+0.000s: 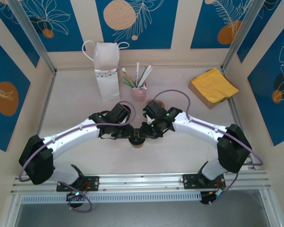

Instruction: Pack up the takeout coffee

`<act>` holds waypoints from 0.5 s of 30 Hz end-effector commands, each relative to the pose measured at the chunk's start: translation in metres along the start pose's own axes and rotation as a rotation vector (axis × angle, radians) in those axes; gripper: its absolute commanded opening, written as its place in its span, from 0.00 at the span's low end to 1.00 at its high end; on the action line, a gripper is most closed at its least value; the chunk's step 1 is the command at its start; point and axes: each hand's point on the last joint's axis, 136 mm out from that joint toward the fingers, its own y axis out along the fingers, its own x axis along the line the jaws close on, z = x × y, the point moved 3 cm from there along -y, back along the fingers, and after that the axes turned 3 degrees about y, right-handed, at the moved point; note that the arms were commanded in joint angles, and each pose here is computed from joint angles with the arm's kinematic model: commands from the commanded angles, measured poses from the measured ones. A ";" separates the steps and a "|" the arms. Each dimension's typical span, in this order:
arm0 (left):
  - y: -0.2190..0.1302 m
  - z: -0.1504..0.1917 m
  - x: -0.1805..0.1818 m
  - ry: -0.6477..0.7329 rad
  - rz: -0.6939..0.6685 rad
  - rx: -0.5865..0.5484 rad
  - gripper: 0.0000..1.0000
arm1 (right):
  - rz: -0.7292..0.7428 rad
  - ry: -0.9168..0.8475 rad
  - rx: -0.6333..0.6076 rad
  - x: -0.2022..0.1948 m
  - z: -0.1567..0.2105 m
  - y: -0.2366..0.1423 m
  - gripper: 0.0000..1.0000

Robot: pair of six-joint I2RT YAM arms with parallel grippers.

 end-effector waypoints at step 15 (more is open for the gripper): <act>-0.021 0.008 -0.001 0.020 -0.054 0.035 0.34 | 0.199 0.037 0.105 -0.037 0.023 0.022 0.28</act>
